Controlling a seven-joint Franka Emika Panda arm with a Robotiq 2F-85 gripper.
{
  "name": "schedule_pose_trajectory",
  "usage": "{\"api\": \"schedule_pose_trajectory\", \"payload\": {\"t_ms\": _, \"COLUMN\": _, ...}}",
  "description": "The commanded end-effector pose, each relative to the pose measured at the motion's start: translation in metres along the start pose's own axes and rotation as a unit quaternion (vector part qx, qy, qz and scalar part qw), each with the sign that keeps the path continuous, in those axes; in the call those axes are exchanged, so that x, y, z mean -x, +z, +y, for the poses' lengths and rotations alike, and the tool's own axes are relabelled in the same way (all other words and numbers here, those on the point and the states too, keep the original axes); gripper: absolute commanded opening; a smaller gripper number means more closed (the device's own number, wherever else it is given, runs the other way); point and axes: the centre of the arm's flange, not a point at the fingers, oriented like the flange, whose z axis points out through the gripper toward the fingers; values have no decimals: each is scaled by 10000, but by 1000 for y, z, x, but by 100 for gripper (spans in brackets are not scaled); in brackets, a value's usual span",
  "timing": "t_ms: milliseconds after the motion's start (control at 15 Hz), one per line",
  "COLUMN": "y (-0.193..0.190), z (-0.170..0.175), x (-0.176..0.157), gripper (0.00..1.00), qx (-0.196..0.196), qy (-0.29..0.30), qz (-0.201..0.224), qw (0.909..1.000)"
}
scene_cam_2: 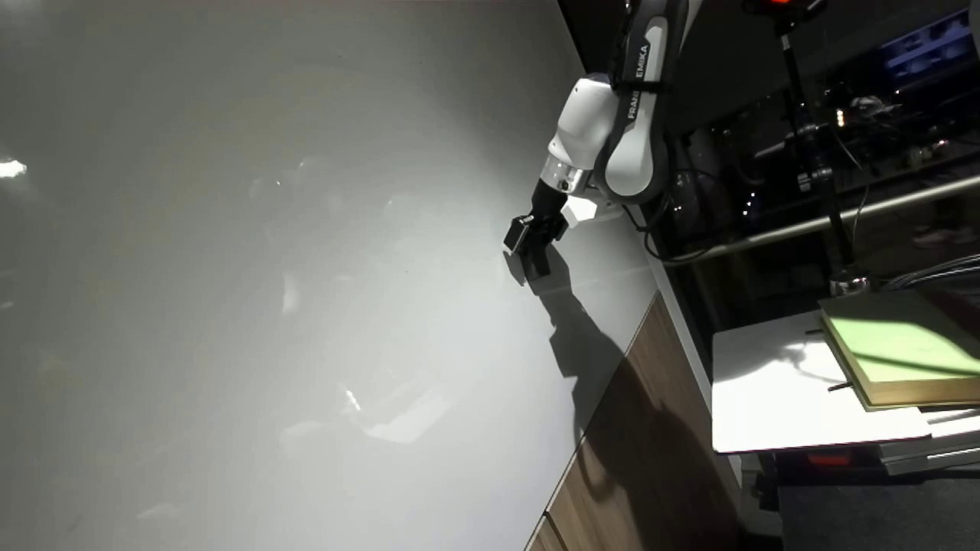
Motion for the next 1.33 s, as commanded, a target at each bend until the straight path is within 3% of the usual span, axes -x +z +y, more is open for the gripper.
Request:
{"api": "schedule_pose_trajectory", "payload": {"t_ms": 0, "y": 50, "z": -34, "x": -9, "gripper": 34, "qx": -212, "qy": -119, "qz": 105, "qw": 9996}}
{"api": "schedule_pose_trajectory", "payload": {"t_ms": 267, "y": 53, "z": -77, "x": 28, "gripper": 34, "qx": -174, "qy": -784, "qz": -702, "qw": 9943}}
{"api": "schedule_pose_trajectory", "payload": {"t_ms": 600, "y": 46, "z": -156, "x": 81, "gripper": 34, "qx": -277, "qy": -1392, "qz": -2280, "qw": 9633}}
{"api": "schedule_pose_trajectory", "payload": {"t_ms": 800, "y": 29, "z": -186, "x": 79, "gripper": 34, "qx": -163, "qy": -1747, "qz": -3180, "qw": 9317}}
{"api": "schedule_pose_trajectory", "payload": {"t_ms": 933, "y": 19, "z": -186, "x": 69, "gripper": 34, "qx": -8, "qy": -1912, "qz": -3673, "qw": 9102}}
{"api": "schedule_pose_trajectory", "payload": {"t_ms": 1267, "y": -2, "z": -136, "x": 81, "gripper": 34, "qx": 92, "qy": -2319, "qz": -4867, "qw": 8421}}
